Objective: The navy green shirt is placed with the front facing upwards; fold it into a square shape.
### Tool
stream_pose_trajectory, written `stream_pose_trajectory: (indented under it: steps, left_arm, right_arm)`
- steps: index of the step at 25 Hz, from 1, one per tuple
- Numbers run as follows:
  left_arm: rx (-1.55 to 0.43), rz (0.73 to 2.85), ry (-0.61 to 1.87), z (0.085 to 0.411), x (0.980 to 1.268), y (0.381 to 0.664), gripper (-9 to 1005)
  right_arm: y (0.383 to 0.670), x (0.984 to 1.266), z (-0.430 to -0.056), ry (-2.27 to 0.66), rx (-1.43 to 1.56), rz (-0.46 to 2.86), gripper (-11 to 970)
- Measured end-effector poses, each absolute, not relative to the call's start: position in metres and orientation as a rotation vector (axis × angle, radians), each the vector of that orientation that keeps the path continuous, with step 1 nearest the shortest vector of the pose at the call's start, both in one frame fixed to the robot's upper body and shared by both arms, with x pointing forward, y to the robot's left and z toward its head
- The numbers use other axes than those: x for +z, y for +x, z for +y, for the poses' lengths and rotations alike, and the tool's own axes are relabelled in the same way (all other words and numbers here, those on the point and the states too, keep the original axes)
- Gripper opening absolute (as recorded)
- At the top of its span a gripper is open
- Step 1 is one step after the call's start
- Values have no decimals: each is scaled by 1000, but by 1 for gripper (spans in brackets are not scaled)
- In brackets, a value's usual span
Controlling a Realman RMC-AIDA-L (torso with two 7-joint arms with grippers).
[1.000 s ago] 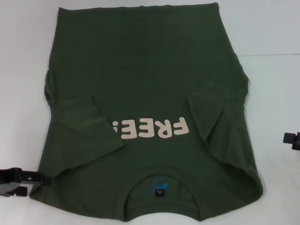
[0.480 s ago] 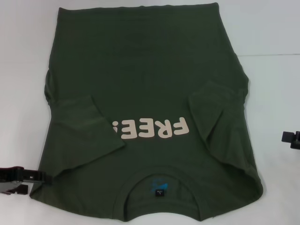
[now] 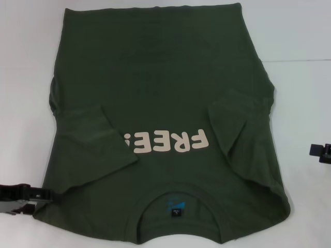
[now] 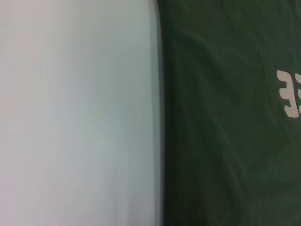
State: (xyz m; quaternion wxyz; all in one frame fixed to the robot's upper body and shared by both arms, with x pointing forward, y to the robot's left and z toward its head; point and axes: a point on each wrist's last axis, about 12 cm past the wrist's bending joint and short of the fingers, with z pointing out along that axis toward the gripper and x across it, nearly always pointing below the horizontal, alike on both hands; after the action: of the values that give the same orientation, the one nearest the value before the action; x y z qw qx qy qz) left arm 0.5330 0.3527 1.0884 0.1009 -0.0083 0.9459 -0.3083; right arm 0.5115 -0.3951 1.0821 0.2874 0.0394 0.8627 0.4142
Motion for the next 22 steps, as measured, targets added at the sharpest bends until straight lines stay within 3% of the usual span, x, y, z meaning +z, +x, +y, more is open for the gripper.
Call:
stream_pose_trajectory:
  steps: [22]
  left_arm:
    - [-997, 2796, 28, 332, 1086, 544, 918]
  right_arm:
    - [514, 1083, -394, 101, 1103, 2303, 693]
